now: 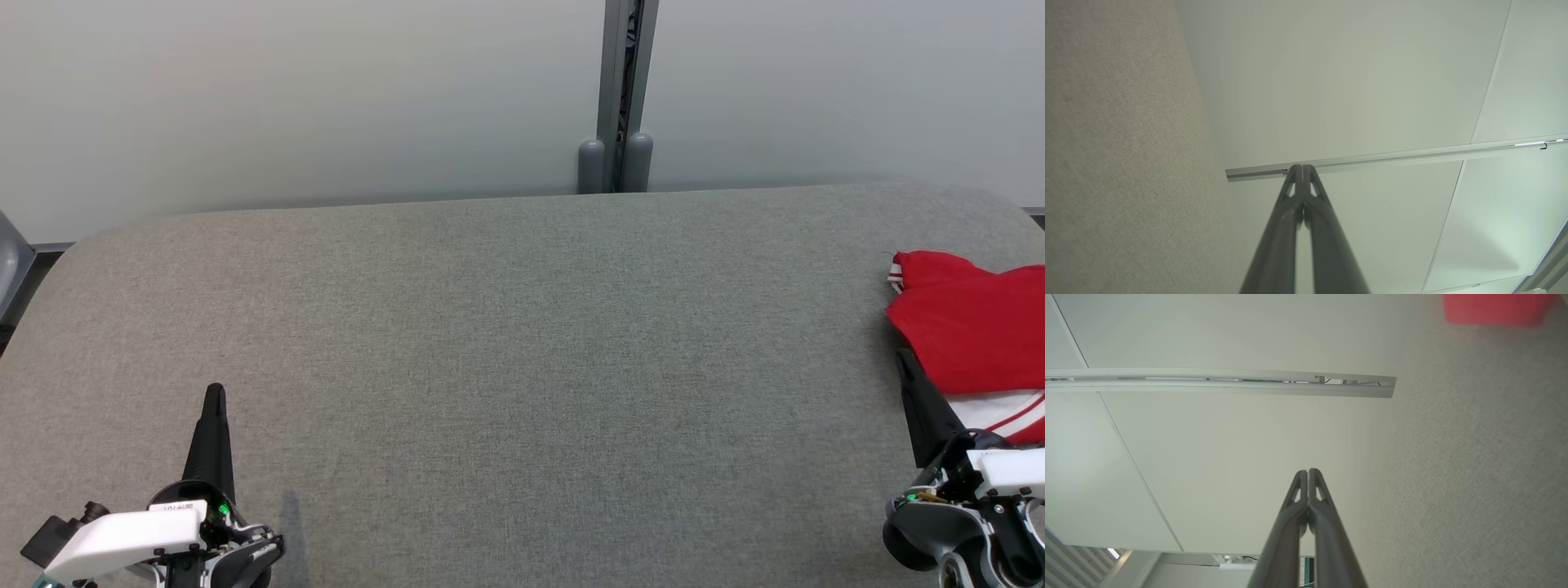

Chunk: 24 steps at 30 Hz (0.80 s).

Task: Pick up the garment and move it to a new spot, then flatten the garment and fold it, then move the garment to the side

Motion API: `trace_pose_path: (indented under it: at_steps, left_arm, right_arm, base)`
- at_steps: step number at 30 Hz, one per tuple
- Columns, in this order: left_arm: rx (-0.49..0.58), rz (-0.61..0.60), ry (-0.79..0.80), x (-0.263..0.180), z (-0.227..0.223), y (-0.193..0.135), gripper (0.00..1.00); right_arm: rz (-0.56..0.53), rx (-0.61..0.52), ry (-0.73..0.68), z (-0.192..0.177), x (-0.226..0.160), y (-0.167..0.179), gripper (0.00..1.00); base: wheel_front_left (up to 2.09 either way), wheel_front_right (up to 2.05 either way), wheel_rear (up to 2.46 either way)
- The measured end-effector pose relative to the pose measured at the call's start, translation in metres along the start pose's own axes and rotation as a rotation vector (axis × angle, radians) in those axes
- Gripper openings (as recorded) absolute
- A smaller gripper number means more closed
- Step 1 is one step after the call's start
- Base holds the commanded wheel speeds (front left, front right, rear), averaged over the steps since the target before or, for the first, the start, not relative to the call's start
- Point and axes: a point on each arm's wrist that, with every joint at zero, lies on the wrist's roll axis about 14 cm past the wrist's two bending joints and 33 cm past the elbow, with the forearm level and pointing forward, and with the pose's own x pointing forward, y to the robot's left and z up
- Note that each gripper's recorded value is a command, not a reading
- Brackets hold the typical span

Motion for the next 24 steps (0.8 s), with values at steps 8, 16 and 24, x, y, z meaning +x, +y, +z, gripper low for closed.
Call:
trace_pose_path:
  at_steps: [8, 16, 24]
  left_arm:
    - [0.000, 0.000, -0.001, 0.0000, 0.0002, 0.0000, 0.00]
    - [-0.001, 0.000, -0.001, 0.0000, 0.0002, 0.0000, 0.00]
    - [-0.001, 0.000, 0.001, 0.0000, 0.0000, -0.0001, 0.00]
  right_arm:
    - [0.000, -0.001, 0.000, -0.0001, 0.0000, 0.0000, 0.00]
    - [0.000, -0.001, 0.000, -0.0001, 0.0000, 0.0000, 0.00]
    - [0.000, -0.001, 0.000, -0.0002, 0.0000, -0.0001, 0.00]
  base:
    - [0.00, 0.00, 0.00]
    - [0.00, 0.00, 0.00]
    - [0.00, 0.00, 0.00]
